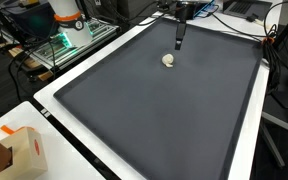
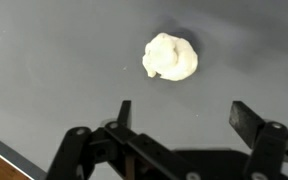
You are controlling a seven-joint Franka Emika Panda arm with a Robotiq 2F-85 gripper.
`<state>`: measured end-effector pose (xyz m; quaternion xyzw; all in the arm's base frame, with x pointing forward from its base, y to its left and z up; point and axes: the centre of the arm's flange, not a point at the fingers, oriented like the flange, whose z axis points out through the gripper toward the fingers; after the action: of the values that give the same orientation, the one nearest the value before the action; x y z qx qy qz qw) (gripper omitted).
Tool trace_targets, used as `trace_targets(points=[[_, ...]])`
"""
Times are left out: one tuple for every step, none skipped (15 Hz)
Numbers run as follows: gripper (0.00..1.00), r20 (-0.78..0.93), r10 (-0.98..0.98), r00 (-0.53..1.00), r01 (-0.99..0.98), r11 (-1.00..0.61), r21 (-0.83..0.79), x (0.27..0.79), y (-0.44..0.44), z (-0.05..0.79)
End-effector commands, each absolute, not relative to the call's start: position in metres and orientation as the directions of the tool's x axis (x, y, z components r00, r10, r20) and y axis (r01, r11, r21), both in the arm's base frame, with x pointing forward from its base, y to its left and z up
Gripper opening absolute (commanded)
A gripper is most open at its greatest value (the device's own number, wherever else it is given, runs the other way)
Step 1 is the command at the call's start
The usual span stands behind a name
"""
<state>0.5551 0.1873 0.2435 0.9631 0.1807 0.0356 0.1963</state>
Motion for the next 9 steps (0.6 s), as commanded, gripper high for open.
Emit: trace_targets(points=[[1.0,-0.068,0.443,0.894,0.408,-0.741,0.533,0.539,0.2,0.241],[1.0,-0.079,0.462,0.883,0.423,-0.712,0.561,0.536,0.203,0.239],[1.0,-0.089,0.466,0.88,0.426,-0.693,0.582,0.532,0.205,0.236],[1.0,-0.098,0.462,0.881,0.426,-0.689,0.586,0.528,0.209,0.233],[1.0,-0.11,0.455,0.884,0.426,-0.686,0.589,0.525,0.212,0.231],[1.0,-0.114,0.445,0.888,0.422,-0.693,0.584,0.522,0.215,0.228],[1.0,-0.122,0.435,0.892,0.42,-0.7,0.577,0.518,0.219,0.226],[1.0,-0.124,0.426,0.896,0.416,-0.707,0.572,0.514,0.222,0.223],[1.0,-0.127,0.424,0.897,0.416,-0.709,0.569,0.51,0.224,0.22]])
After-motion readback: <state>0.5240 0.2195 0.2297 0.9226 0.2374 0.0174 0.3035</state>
